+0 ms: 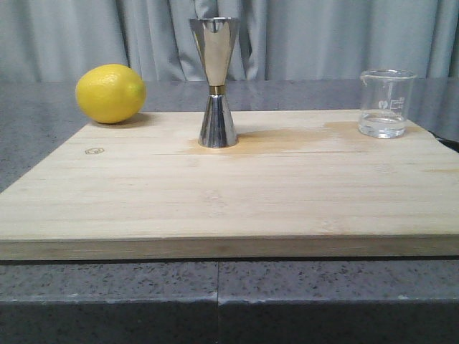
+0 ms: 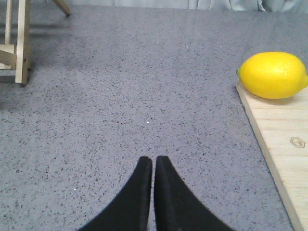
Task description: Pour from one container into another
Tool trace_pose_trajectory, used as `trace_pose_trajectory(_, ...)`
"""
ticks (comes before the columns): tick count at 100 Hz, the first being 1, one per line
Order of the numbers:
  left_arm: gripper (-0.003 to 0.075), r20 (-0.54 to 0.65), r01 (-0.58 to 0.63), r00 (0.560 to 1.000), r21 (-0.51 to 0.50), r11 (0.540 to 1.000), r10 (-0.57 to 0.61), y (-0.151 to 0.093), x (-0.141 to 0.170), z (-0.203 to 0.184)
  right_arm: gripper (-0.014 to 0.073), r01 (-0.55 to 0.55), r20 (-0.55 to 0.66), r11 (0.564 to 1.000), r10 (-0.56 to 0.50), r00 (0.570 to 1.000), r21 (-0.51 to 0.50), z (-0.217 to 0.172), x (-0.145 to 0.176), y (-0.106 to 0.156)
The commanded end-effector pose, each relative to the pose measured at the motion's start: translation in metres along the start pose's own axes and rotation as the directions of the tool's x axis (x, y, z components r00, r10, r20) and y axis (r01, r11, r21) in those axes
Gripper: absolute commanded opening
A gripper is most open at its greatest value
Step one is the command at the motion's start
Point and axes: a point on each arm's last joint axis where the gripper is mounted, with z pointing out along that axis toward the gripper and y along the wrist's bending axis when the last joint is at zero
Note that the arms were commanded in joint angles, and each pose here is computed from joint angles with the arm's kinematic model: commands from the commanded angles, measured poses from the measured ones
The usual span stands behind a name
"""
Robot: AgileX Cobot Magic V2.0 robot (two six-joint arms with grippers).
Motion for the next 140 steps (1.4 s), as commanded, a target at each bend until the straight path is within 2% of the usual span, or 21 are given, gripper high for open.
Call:
trace_pose_trajectory(1,-0.0019,0.168,0.016,0.986,0.000,1.000,-0.015,0.001,0.011,-0.001,-0.0062,0.004,0.103,1.000,-0.006,0.995,0.020,-0.006,-0.014,-0.001)
trace_pose_trajectory(22,-0.0019,0.269,0.015,0.963,-0.012,1.000,-0.012,0.003,0.065,0.008,-0.0062,0.004,0.103,1.000,-0.006,0.995,0.020,-0.006,-0.014,-0.001)
trace_pose_trajectory(50,-0.0019,0.363,-0.003,0.932,-0.033,0.999,0.015,0.005,0.095,0.019,-0.0062,0.004,0.103,1.000,-0.006,0.995,0.020,-0.006,-0.014,-0.001)
trace_pose_trajectory(140,-0.0019,0.375,-0.005,0.927,-0.035,0.999,0.018,0.005,0.094,0.019,-0.0062,0.004,0.100,1.000,-0.005,0.995,0.019,-0.005,-0.014,-0.001)
